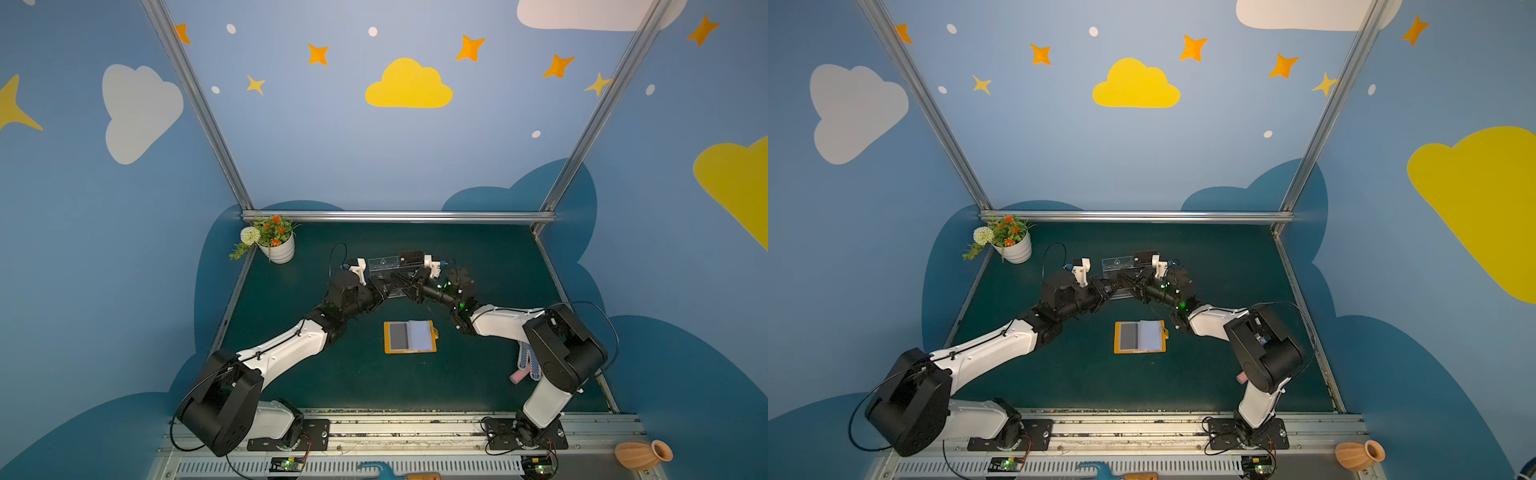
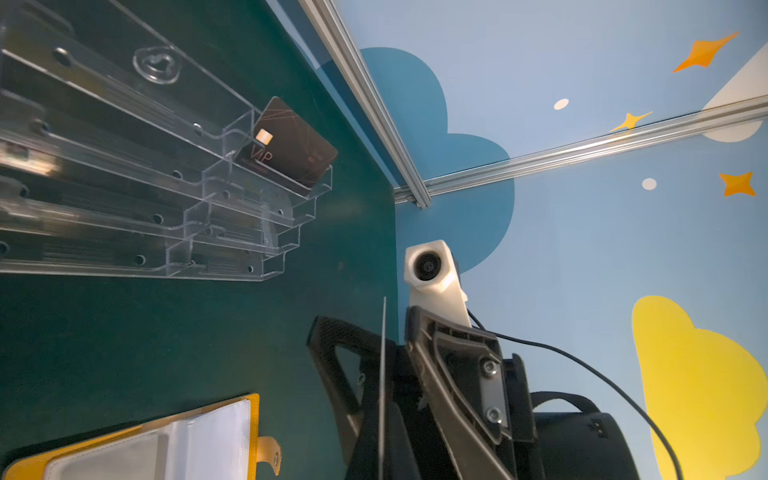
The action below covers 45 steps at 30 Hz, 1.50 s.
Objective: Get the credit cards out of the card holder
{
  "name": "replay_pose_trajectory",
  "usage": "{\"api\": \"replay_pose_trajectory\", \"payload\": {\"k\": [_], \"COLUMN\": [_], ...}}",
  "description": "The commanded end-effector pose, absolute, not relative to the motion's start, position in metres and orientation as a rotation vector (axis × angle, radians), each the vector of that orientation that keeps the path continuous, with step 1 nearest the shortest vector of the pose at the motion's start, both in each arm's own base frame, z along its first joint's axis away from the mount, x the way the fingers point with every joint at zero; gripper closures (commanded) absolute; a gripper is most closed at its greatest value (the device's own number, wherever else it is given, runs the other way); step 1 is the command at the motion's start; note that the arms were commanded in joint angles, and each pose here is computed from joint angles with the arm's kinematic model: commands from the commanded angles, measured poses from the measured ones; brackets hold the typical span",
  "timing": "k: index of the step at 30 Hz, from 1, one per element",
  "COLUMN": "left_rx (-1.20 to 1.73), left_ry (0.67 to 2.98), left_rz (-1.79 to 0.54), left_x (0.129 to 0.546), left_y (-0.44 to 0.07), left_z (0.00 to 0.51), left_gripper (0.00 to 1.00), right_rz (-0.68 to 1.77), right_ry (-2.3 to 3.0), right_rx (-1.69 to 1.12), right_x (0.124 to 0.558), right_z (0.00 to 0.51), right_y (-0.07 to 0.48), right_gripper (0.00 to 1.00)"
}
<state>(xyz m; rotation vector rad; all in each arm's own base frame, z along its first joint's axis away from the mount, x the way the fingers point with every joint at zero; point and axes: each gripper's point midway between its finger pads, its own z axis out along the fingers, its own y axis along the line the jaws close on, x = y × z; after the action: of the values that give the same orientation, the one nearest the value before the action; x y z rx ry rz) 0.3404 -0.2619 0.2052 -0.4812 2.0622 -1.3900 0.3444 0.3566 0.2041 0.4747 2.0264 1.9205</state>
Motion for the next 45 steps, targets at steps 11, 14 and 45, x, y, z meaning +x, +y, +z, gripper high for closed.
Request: {"api": "replay_pose_trajectory", "payload": {"k": [11,14,45], "left_rx": [-0.494,-0.497,-0.467], "left_ry": [2.004,1.993,2.057], "left_rz": [-1.335,-1.315,-1.51], "left_x": [0.339,0.336,0.338], "left_y": [-0.262,-0.259,-0.266], "left_z": [0.198,0.197,0.191], "left_gripper": [0.94,0.92,0.46], "right_rz": [1.904,1.888,1.957], "right_ry": [2.011,2.015,2.044], "right_rx": [0.567,0.6,0.476], "right_x": [0.349,0.35,0.333], "right_z": [0.196,0.19,0.185], "right_y": [0.36,0.356,0.36], "right_gripper": [0.83,0.87,1.0]}}
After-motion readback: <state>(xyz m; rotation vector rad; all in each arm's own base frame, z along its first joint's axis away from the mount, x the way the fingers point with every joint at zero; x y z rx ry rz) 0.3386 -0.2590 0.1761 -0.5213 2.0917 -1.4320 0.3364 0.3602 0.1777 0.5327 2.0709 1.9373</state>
